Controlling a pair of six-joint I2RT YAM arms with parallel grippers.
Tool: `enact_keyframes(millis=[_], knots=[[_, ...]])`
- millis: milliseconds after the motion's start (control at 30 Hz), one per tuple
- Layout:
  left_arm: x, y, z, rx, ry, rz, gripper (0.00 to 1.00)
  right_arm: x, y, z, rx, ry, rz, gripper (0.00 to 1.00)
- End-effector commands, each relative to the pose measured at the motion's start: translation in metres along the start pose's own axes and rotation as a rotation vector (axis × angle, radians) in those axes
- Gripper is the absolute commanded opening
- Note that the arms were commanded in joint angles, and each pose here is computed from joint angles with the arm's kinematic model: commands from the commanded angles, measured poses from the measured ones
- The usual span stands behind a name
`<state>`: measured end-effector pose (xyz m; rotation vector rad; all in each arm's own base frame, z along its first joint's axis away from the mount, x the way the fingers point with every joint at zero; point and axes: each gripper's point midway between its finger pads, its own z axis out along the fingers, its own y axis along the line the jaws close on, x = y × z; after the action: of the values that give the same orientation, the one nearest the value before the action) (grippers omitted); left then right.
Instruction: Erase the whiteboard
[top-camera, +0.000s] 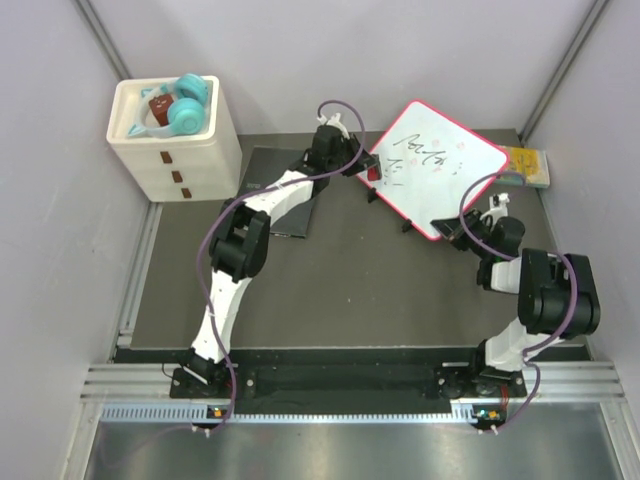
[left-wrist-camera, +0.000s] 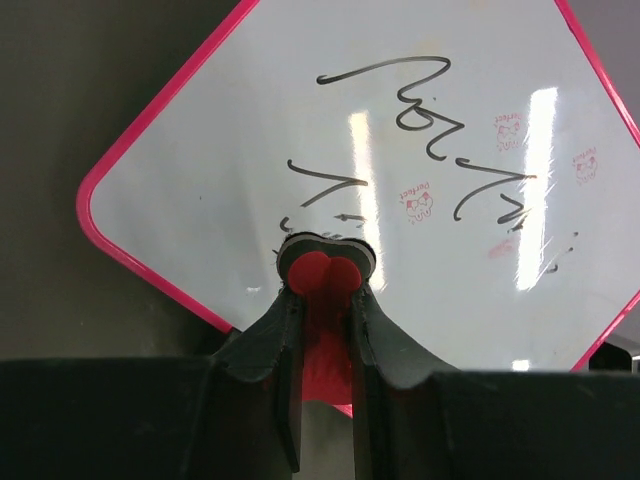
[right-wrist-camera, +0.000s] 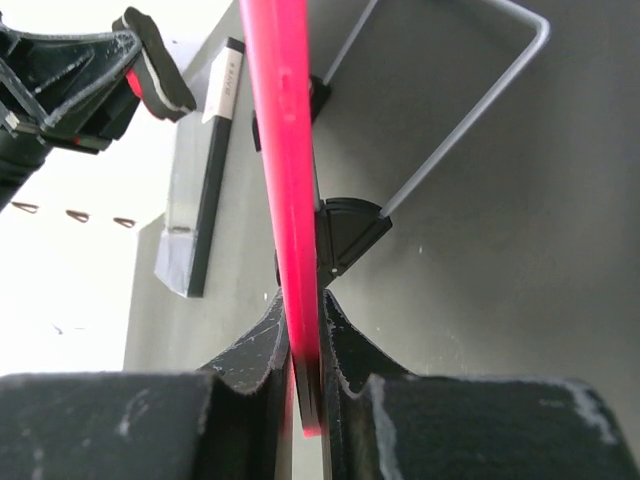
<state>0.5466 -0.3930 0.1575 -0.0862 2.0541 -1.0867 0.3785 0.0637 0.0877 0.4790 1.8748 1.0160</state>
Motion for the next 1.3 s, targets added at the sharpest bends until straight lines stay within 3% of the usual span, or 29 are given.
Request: enact_keyframes(millis=[0,267,600,667,767,967,1267], knots=[[-0.022,-0.017,0.005,0.058,-0.076,0.004,0.00,0.058,-0.041,-0.018,0.210,0.165,0.098,0.00],[-0.031,-0.020,0.005,0.057,-0.102,0.025,0.00,0.101,-0.039,-0.035,0.269,0.236,0.128,0.00],[-0.035,-0.028,0.009,0.066,-0.113,0.088,0.00,0.119,-0.039,-0.045,0.266,0.183,0.150,0.00],[-0.025,-0.020,0.015,0.025,-0.087,0.135,0.00,0.116,-0.040,-0.044,0.278,0.179,0.137,0.00],[0.001,-0.025,0.029,0.020,-0.020,0.318,0.00,0.122,-0.037,-0.043,0.275,0.205,0.120,0.00],[0.054,-0.046,0.043,0.144,0.090,0.652,0.00,0.128,-0.037,-0.045,0.277,0.233,0.094,0.00],[0.107,-0.056,0.057,0.374,0.203,0.669,0.00,0.138,-0.039,-0.051,0.308,0.255,0.083,0.00]])
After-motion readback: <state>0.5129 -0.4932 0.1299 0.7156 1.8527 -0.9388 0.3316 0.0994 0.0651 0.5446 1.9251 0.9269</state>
